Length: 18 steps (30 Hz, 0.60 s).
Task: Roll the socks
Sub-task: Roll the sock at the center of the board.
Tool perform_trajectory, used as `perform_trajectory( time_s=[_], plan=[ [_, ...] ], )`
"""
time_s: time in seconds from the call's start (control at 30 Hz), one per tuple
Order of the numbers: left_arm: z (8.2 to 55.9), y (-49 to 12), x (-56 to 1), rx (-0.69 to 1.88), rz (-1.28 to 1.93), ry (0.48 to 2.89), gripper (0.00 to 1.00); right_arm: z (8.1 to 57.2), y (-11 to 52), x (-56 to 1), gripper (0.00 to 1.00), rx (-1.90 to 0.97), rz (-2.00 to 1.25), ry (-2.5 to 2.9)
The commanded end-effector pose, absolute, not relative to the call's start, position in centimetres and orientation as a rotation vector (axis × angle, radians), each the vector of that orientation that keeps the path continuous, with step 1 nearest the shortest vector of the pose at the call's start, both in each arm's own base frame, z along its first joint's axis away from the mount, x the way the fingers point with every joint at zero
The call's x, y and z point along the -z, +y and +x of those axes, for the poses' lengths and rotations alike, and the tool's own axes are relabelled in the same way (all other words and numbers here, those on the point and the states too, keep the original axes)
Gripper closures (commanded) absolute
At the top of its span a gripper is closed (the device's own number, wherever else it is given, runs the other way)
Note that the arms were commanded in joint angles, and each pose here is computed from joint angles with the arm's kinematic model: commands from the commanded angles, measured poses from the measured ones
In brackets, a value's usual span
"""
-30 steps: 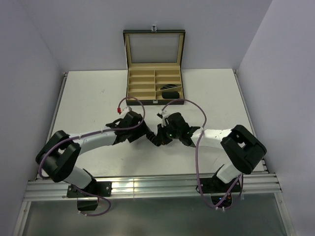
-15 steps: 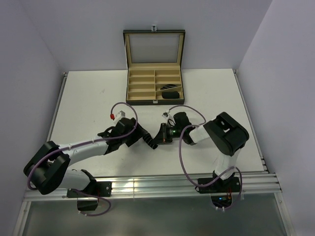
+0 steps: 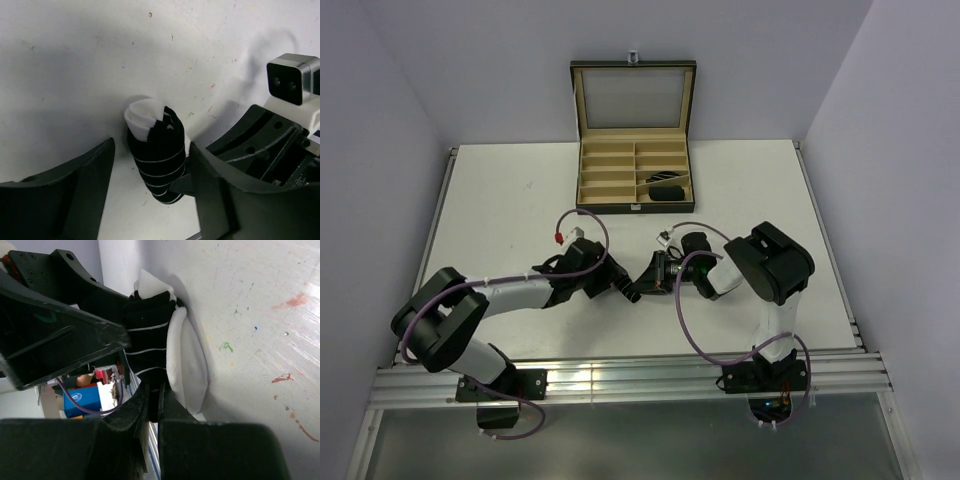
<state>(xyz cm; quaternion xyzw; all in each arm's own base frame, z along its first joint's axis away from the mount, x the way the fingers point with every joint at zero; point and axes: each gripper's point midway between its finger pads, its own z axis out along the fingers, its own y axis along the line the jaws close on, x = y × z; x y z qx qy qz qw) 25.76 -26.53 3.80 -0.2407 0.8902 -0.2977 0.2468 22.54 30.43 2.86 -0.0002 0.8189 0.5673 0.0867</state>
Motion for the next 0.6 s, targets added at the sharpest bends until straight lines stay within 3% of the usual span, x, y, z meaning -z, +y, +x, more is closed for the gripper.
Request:
perform_trajectory(
  time_s=[0.0, 0.07, 0.2, 0.37, 0.4, 0.57],
  plan=[
    [26.2, -27.8, -4.1, 0.848, -0.638, 2.431, 0.36, 22.4, 30.0, -2.0, 1.00, -1.680, 0.047, 2.467],
    [26.0, -27.6, -3.5, 0.825, -0.646, 2.452, 0.43, 22.4, 30.0, -1.9, 1.00, -1.676, 0.053, 2.471],
    [25.9, -27.5, -3.0, 0.795, -0.658, 2.476, 0.72, 22.7, 29.9, -2.0, 0.99, -1.651, 0.026, 2.466],
    [26.2, -27.2, -3.1, 0.709, -0.619, 2.516, 0.96, 23.1, 29.6, -3.0, 0.81, -1.504, -0.122, 2.448],
    [26.2, -27.1, -2.9, 0.682, -0.609, 2.529, 1.00, 23.3, 29.7, -3.4, 0.78, -1.472, -0.159, 2.434],
    [27.2, -27.4, -3.5, 0.556, -0.493, 2.594, 1.00, 24.2, 29.0, -3.7, 0.58, -1.141, -0.285, 2.403]
  ],
)
